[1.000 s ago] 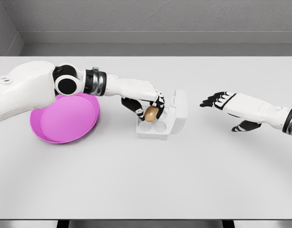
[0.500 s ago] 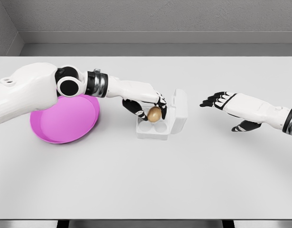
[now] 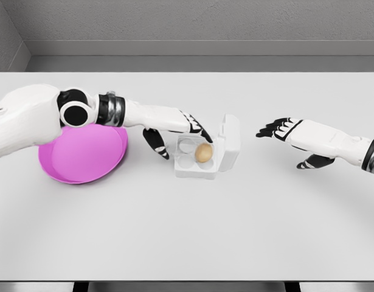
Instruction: Pack egg into the box and close the box lid
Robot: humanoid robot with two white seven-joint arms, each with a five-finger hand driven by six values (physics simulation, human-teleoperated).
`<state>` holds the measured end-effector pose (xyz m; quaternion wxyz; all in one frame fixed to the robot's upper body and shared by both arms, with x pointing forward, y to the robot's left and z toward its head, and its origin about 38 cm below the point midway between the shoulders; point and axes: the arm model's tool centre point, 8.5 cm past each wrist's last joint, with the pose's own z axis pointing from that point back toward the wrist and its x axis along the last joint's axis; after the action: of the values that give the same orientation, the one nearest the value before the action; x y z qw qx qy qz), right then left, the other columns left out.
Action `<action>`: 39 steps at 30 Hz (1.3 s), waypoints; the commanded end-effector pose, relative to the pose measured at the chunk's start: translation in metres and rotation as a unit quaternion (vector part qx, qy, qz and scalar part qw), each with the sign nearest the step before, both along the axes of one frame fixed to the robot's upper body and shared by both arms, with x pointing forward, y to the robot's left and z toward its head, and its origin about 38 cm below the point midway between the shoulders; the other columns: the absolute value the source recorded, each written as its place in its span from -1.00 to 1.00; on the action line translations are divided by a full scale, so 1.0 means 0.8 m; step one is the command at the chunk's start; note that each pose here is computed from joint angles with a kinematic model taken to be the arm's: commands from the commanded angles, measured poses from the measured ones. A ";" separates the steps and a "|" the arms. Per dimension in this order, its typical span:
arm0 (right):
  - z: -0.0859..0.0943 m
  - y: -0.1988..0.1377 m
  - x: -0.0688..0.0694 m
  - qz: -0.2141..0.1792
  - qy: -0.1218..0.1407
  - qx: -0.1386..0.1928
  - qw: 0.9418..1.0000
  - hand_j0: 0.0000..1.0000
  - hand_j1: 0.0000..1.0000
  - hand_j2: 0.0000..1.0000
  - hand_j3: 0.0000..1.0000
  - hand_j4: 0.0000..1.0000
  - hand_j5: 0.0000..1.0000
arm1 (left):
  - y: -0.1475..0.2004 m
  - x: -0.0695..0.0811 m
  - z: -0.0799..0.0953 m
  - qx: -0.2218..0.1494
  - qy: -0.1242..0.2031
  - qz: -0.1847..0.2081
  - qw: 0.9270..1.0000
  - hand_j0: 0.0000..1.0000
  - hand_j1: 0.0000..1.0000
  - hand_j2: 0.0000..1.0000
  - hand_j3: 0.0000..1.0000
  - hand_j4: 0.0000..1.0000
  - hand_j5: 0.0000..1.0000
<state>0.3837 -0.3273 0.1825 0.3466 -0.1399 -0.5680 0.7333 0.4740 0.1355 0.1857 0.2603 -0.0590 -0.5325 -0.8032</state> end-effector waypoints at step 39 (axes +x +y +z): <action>-0.004 0.032 -0.007 0.033 0.000 0.010 0.999 1.00 1.00 1.00 1.00 1.00 1.00 | 0.208 0.013 0.037 -0.042 -0.031 0.189 0.981 1.00 1.00 1.00 1.00 1.00 1.00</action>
<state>0.3785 -0.3051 0.1826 0.3227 -0.1240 -0.5772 0.7398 0.4840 0.3011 0.2143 0.3858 0.0566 -0.5734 -0.7206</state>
